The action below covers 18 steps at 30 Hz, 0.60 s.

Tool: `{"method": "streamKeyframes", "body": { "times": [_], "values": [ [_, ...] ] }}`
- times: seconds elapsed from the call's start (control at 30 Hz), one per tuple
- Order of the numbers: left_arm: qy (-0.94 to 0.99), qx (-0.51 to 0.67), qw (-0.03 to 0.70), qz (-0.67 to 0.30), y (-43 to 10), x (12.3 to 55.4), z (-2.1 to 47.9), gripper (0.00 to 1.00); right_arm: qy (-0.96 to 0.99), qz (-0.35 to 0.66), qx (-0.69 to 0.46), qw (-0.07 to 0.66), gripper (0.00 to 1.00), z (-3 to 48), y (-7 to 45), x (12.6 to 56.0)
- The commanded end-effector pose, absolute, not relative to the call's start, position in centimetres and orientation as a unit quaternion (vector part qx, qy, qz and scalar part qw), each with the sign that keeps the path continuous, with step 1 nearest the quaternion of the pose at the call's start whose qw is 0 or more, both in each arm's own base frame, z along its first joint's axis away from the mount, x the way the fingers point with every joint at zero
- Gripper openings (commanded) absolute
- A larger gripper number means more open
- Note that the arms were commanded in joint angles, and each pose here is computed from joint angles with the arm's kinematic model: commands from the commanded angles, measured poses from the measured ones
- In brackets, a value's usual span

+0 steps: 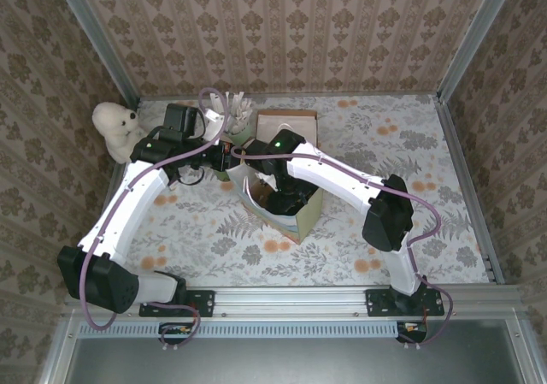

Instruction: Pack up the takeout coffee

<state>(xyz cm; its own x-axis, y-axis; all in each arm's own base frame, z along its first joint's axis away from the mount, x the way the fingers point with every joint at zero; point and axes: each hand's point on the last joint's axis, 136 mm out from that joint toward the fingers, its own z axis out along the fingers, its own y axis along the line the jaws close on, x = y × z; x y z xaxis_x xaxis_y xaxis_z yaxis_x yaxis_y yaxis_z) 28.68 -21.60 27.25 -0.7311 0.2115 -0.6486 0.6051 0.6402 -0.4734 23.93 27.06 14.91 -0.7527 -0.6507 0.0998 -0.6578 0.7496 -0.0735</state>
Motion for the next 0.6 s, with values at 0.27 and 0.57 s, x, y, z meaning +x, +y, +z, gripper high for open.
{"method": "streamKeyframes", "body": {
  "times": [0.27, 0.57],
  "values": [
    [0.851, 0.245, 0.285, -0.366, -22.0, 28.5, 28.5, 0.0, -0.937, 0.062, 0.343, 0.009, 0.66, 15.0, 27.0, 25.0],
    [0.852, 0.245, 0.283, -0.366, -22.0, 28.6, 28.3, 0.0, -0.94, 0.057, 0.335, -0.012, 0.66, 15.1, 27.2, 25.9]
  ]
}}
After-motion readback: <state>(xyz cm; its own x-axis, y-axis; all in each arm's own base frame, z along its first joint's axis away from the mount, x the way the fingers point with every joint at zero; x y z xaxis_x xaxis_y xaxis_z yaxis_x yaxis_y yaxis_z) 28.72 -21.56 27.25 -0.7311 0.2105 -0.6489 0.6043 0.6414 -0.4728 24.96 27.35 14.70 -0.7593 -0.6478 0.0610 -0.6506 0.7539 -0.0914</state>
